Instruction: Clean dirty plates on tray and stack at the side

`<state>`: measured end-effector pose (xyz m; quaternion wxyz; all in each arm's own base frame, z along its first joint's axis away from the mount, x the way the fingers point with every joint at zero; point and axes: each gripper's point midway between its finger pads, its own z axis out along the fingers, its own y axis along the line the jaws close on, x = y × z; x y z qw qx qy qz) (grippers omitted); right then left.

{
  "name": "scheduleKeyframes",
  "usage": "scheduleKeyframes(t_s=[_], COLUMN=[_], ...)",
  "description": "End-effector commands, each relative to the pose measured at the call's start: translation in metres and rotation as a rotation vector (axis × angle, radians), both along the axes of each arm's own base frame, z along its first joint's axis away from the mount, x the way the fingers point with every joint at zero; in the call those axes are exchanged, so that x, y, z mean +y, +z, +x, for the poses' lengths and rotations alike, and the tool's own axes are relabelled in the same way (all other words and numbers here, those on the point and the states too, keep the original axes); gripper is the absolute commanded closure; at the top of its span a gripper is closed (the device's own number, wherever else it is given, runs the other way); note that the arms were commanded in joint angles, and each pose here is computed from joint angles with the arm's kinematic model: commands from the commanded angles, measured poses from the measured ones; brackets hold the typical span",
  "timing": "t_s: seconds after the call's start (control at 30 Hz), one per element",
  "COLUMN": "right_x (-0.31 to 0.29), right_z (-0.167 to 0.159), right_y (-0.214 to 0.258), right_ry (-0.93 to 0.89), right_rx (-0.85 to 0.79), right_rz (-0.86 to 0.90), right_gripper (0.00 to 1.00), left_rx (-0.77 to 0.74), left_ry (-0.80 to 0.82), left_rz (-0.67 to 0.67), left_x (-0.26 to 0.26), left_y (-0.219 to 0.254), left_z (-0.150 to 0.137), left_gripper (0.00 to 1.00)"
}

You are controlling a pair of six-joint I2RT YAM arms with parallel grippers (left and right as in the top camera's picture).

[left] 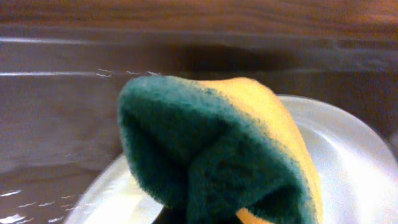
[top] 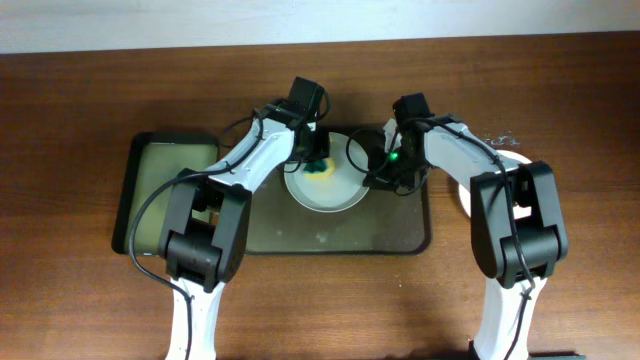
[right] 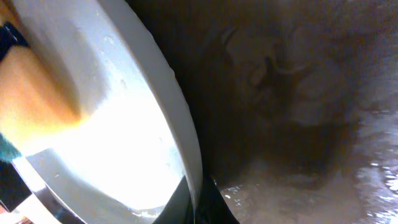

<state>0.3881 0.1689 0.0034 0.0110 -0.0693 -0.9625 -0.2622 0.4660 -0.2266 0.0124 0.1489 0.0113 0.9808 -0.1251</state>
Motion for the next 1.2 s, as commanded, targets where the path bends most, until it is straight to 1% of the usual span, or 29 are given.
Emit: scheduleKeyframes(t_s=[0.0, 0.03, 0.07, 0.1, 0.13, 0.17, 0.2, 0.23, 0.3, 0.33, 0.4, 0.43, 0.5, 0.57, 0.63, 0.67, 0.7, 0.73, 0.8, 0.93, 0.97, 1.03, 1.1, 1.17], right_x=[-0.003, -0.003, -0.003, -0.003, -0.003, -0.003, -0.003, -0.003, -0.003, -0.003, -0.003, -0.003, -0.003, -0.003, -0.003, -0.003, -0.003, -0.004, -0.004, -0.003, -0.009, -0.021, -0.037, -0.051], right_z=[-0.014, -0.014, -0.014, -0.014, -0.014, -0.014, -0.014, -0.014, -0.014, -0.014, -0.014, -0.014, -0.014, -0.014, -0.014, -0.014, -0.014, -0.015, -0.015, -0.018, -0.024, -0.028, -0.031, -0.032], right_y=[-0.017, -0.017, -0.017, -0.017, -0.017, -0.017, -0.017, -0.017, -0.017, -0.017, -0.017, -0.017, -0.017, -0.017, -0.017, -0.017, -0.017, -0.018, -0.018, -0.015, -0.010, 0.001, 0.024, 0.056], right_ry=[0.023, 0.023, 0.023, 0.023, 0.023, 0.023, 0.023, 0.023, 0.022, 0.023, 0.023, 0.023, 0.023, 0.023, 0.023, 0.023, 0.022, 0.022, 0.022, 0.023, 0.025, 0.020, 0.014, 0.011], right_rx=[0.045, 0.045, 0.045, 0.045, 0.045, 0.045, 0.046, 0.046, 0.045, 0.046, 0.045, 0.046, 0.046, 0.046, 0.046, 0.046, 0.046, 0.047, 0.047, 0.060, 0.075, 0.064, 0.023, -0.059], right_rz=[-0.044, -0.044, -0.044, -0.044, -0.044, -0.044, -0.044, -0.044, -0.044, -0.044, -0.044, -0.045, -0.044, -0.044, -0.045, -0.045, -0.049, -0.052, -0.052, -0.046, -0.076, -0.151, -0.245, -0.348], right_gripper=[0.96, 0.96, 0.96, 0.96, 0.96, 0.96, 0.96, 0.96, 0.96, 0.96, 0.96, 0.96, 0.96, 0.96, 0.96, 0.96, 0.96, 0.96, 0.96, 0.96, 0.96, 0.96, 0.96, 0.96], left_rx=[-0.090, -0.072, -0.043, -0.012, 0.023, 0.084, 0.137, 0.203, 0.249, 0.255, 0.207, 0.130, 0.039, -0.029, -0.121, -0.137, -0.136, -0.130, -0.086, 0.049, 0.112, 0.167, 0.185, 0.185], left_ry=[0.200, 0.180, 0.113, 0.027, -0.076, -0.279, -0.471, -0.613, -0.699, -0.698, -0.705, -0.710, -0.596, -0.511, -0.408, -0.356, -0.271, -0.246, -0.220, -0.229, -0.240, -0.252, -0.256, -0.257], left_rz=[0.510, 0.545, 0.542, 0.495, 0.410, 0.212, 0.015, -0.161, -0.282, -0.292, -0.290, -0.284, -0.144, -0.042, 0.098, 0.157, 0.235, 0.267, 0.294, 0.326, 0.329, 0.322, 0.323, 0.316], left_x=[0.101, 0.106, 0.102, 0.090, 0.071, 0.032, -0.002, -0.024, -0.036, -0.037, -0.040, -0.045, -0.032, -0.020, 0.000, 0.010, 0.029, 0.039, 0.056, 0.073, 0.076, 0.077, 0.078, 0.077], left_y=[-0.002, -0.002, -0.006, -0.010, -0.016, -0.020, -0.015, -0.004, 0.007, 0.008, 0.007, 0.008, -0.001, -0.005, -0.004, 0.001, 0.015, 0.026, 0.050, 0.061, 0.059, 0.057, 0.057, 0.057], left_z=[0.014, 0.009, 0.004, -0.001, -0.009, -0.028, -0.053, -0.084, -0.106, -0.108, -0.098, -0.082, -0.046, -0.020, 0.011, 0.020, 0.030, 0.034, 0.032, 0.005, -0.010, -0.023, -0.028, -0.028], left_gripper=[1.00, 1.00, 1.00, 1.00, 1.00, 1.00, 1.00, 1.00, 1.00, 1.00, 1.00, 1.00, 1.00, 1.00, 1.00, 1.00, 1.00, 1.00, 1.00, 1.00, 1.00, 1.00, 1.00, 1.00])
